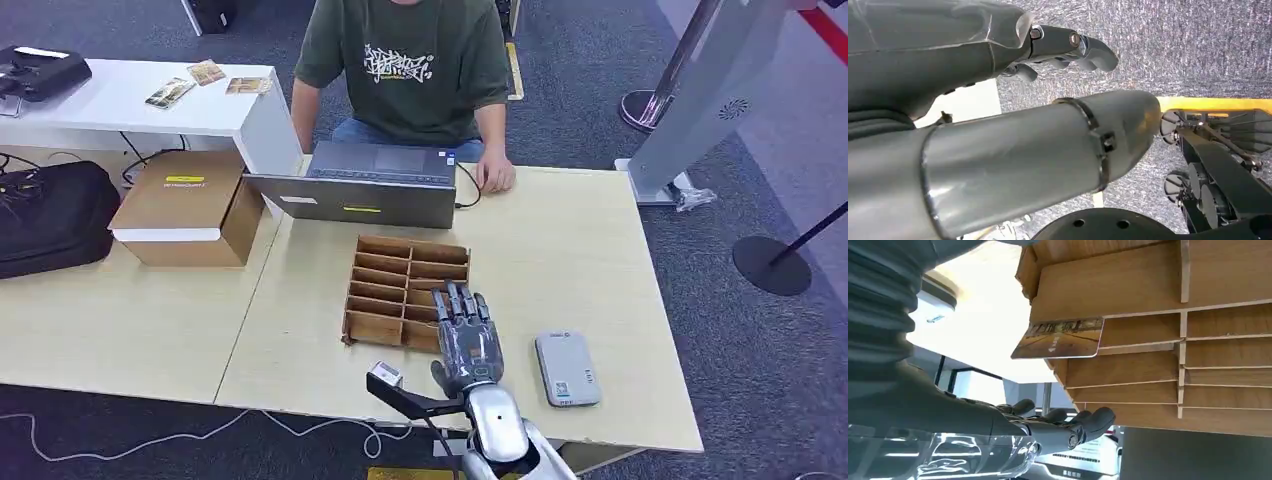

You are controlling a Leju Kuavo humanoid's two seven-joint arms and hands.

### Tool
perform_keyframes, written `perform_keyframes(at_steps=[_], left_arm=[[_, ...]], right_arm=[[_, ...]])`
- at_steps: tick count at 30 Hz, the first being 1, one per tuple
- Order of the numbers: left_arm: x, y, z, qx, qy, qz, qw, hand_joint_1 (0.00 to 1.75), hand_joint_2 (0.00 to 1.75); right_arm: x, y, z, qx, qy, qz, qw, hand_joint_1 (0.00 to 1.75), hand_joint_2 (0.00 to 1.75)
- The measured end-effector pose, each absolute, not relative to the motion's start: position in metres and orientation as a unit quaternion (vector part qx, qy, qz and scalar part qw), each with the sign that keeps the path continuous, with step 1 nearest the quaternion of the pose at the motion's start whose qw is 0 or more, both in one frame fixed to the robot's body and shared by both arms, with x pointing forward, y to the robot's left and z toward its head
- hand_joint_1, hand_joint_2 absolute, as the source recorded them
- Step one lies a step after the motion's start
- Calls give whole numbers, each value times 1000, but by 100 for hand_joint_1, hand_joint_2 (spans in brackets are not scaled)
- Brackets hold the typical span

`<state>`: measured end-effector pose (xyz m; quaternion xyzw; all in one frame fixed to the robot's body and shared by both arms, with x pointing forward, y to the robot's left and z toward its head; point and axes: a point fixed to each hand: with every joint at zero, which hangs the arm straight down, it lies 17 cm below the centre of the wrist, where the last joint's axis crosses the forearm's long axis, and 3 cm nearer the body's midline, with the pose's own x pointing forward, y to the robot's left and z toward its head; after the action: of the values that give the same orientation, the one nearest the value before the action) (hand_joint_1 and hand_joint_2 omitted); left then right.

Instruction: Pass the card to the sensor for recognition and then transmit it.

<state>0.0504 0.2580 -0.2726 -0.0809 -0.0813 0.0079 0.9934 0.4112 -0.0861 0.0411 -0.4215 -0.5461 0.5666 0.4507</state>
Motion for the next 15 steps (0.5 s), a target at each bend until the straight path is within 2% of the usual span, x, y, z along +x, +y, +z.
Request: perform_keyframes(at_steps=[8,10,11,12,13,14,15], left_arm=[[51,258,-273,-81,-82,10,993,0,0],[51,258,-273,-81,-82,11,993,0,0],[51,258,-273,-81,-82,11,993,0,0],[51,258,-273,-81,-82,11,993,0,0],[51,258,-273,-81,-82,11,993,0,0],[51,258,-273,-81,-82,11,993,0,0],[51,258,-273,-81,-82,11,993,0,0]], right_arm=[[411,-85,42,-421,-547,567,450,0,175],[411,-86,41,-421,-547,567,450,7,175],[411,-86,41,-421,-547,567,450,28,175],[411,-85,41,-421,-547,567,450,93,175],[411,-85,41,-421,-547,567,450,105,175],[411,-85,41,-420,-548,567,450,140,175],[411,-85,41,-420,-548,567,449,141,175]])
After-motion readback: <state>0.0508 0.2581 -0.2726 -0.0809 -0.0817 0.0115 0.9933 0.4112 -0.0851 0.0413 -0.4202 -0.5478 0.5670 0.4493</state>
